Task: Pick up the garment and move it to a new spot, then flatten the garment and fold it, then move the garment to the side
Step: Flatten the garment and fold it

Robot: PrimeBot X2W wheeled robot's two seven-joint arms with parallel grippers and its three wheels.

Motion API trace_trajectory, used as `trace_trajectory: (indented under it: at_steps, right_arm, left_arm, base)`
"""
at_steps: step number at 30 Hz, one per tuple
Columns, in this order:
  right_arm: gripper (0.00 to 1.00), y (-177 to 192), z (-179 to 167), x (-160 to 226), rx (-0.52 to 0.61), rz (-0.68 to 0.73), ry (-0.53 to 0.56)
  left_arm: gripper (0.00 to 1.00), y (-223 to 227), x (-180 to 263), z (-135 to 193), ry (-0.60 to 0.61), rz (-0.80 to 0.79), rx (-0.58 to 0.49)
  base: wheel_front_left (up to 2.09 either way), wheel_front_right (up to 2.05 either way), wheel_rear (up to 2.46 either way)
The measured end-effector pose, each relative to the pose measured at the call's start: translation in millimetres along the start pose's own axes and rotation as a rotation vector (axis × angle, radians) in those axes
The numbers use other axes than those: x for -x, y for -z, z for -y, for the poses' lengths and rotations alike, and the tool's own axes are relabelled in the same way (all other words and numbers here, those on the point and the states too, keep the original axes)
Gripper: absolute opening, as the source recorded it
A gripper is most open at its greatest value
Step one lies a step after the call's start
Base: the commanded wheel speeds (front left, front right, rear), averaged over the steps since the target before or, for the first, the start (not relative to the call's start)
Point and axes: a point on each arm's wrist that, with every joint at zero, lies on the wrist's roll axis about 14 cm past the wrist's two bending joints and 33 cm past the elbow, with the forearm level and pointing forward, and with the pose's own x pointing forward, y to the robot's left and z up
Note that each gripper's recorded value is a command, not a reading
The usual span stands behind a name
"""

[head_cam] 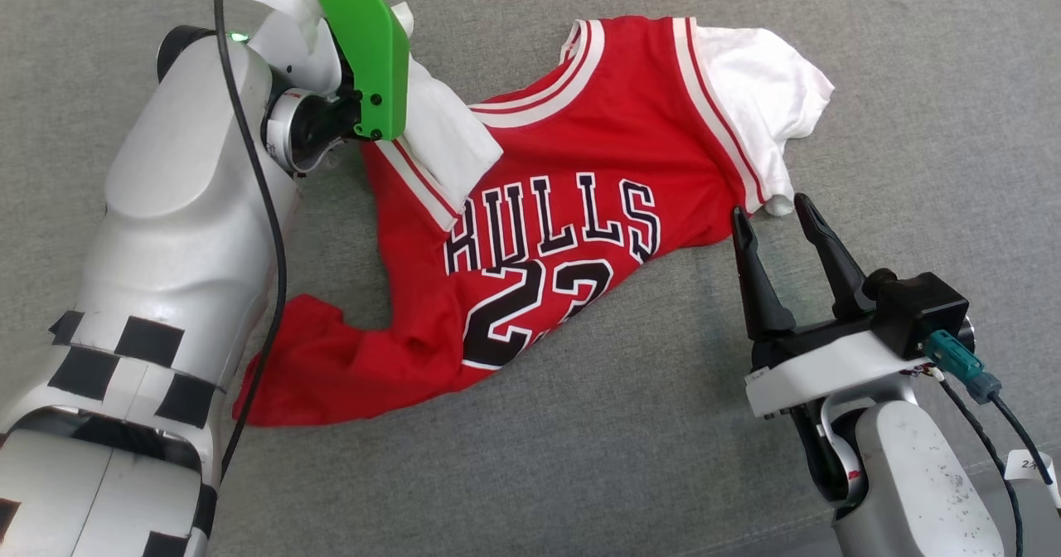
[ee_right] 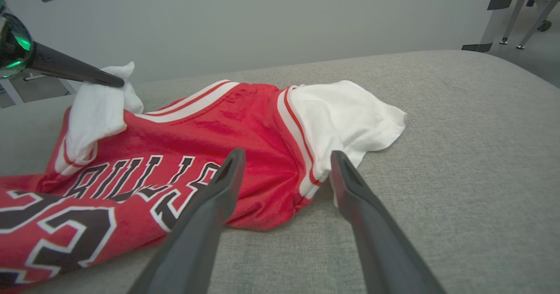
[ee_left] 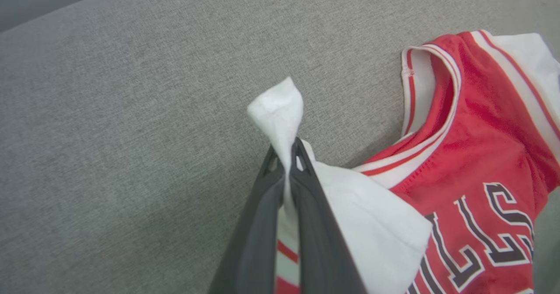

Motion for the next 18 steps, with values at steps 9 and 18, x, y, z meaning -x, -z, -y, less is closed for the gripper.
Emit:
trace_trajectory:
  at_steps: [9,18]
  right_arm:
    - [1.00,-8,-11,-2,0.021,0.024,-0.032]
    - [1.00,-11,-37,-7,0.023,0.036,-0.103]
  left_arm:
    - [0.00,-17,47,-14,0.006,0.155,0.095]
    - [0.00,24,107,-69,-0.090,0.244,0.275]
  base:
    - [0.00,0.00,0.00]
    - [0.00,0.00,0.00]
